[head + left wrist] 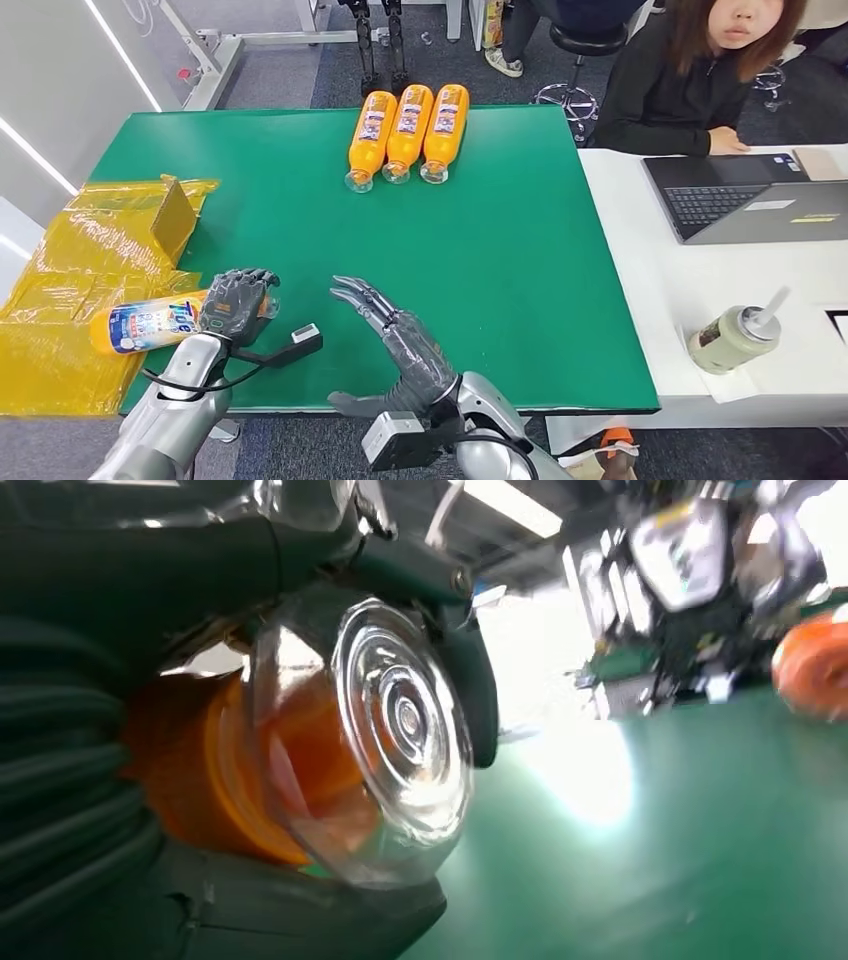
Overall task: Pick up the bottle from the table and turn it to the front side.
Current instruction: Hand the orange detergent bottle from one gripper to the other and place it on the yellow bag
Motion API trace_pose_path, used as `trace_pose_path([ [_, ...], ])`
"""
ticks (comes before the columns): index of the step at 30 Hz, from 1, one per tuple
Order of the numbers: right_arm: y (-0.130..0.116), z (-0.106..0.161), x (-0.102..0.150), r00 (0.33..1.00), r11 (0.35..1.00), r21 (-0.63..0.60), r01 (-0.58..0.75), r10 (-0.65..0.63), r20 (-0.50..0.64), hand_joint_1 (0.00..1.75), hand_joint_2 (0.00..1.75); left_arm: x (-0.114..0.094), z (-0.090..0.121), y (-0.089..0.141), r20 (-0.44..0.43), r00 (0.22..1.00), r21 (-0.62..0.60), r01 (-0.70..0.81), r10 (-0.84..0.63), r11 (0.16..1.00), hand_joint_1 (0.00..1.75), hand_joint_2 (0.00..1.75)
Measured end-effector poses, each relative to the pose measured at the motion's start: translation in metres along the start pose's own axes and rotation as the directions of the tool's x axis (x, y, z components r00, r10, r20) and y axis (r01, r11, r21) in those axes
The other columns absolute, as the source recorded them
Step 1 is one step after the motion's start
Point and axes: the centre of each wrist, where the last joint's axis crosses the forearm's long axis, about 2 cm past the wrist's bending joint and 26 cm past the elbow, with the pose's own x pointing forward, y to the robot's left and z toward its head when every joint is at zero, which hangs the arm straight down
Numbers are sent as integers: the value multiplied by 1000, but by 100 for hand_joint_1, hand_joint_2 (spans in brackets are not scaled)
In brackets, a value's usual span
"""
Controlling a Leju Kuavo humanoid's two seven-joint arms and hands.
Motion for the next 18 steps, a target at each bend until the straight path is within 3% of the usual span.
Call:
trace_pose_path([
  [1, 0, 0, 0, 1000, 1000, -1, 0, 0, -1, 0, 175, -1, 1, -2, 0, 1000, -14, 5, -5, 1000, 0, 175],
  [10, 0, 2, -1, 1000, 1000, 5, 9, -9, -6, 0, 175, -7, 9, -10, -2, 999, -34, 33, -34, 999, 0, 175],
  [18, -2, 1, -2, 1000, 1000, 4, 25, -25, -11, 0, 175, -7, 13, -12, 12, 1000, 40, 1, -1, 999, 0, 175],
])
